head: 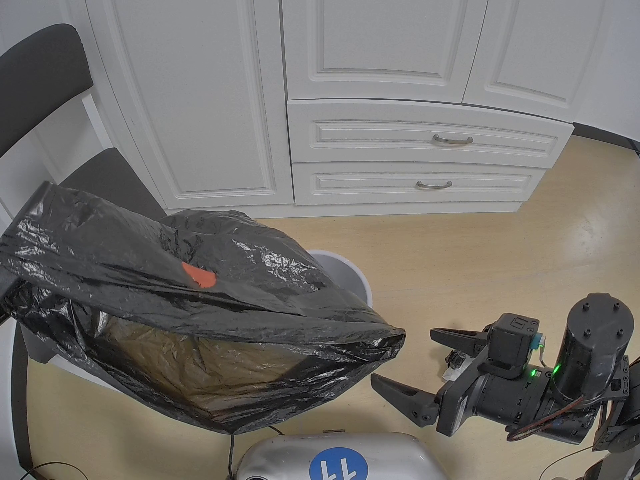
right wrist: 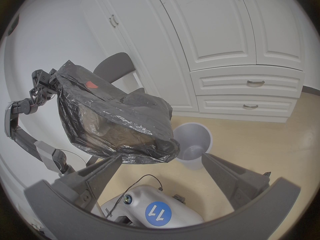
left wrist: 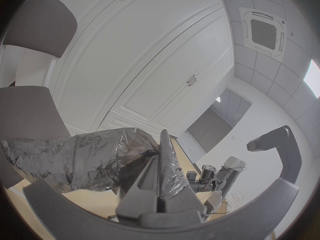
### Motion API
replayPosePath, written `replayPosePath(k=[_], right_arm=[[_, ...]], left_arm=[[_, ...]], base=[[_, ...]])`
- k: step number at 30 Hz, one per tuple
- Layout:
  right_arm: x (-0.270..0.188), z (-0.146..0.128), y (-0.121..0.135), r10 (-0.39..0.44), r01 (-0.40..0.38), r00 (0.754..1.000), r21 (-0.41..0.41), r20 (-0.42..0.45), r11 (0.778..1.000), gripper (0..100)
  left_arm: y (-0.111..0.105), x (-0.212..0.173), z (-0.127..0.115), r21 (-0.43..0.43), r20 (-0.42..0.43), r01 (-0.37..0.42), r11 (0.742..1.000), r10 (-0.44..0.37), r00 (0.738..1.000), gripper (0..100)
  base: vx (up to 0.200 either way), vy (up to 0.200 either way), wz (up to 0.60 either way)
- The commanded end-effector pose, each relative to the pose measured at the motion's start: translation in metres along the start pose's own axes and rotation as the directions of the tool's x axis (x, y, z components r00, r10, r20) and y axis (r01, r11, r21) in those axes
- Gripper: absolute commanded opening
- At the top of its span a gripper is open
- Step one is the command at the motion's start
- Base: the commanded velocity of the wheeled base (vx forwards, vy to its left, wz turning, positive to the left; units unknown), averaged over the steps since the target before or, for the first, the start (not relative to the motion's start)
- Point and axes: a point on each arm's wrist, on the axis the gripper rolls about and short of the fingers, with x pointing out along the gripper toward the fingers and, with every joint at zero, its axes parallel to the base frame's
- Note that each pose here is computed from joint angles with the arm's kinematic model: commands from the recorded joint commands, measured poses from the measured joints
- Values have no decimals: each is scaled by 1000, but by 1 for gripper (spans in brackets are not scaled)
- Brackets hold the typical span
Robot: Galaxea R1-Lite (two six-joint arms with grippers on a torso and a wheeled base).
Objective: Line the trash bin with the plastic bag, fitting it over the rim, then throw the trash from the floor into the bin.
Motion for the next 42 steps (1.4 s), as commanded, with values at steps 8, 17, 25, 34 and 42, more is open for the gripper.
replayPosePath(k=[8,17,25,34,42], right_arm=[[36,-19,4,-13,14,999,48,-29,999,100],[61,-25,5,-8,-2,997,115,79,993,100],[62,-21,4,-26,7,989,129,148,992,0],[52,-4,-3,-48,20,977,137,207,990,0],[17,33,-30,-143,125,940,79,309,989,0]], left_arm=[[-3,-3,1,7,9,11,1000,-11,1000,0],[-6,-4,2,13,21,34,999,-34,999,0],[-6,-4,2,12,20,33,999,-33,999,0],[-4,-2,0,7,10,26,1000,-27,1000,0],[-3,7,-6,-42,-58,88,995,-90,994,0]], base=[[0,0,0],[0,0,0],[0,0,0],[0,0,0],[0,0,0]])
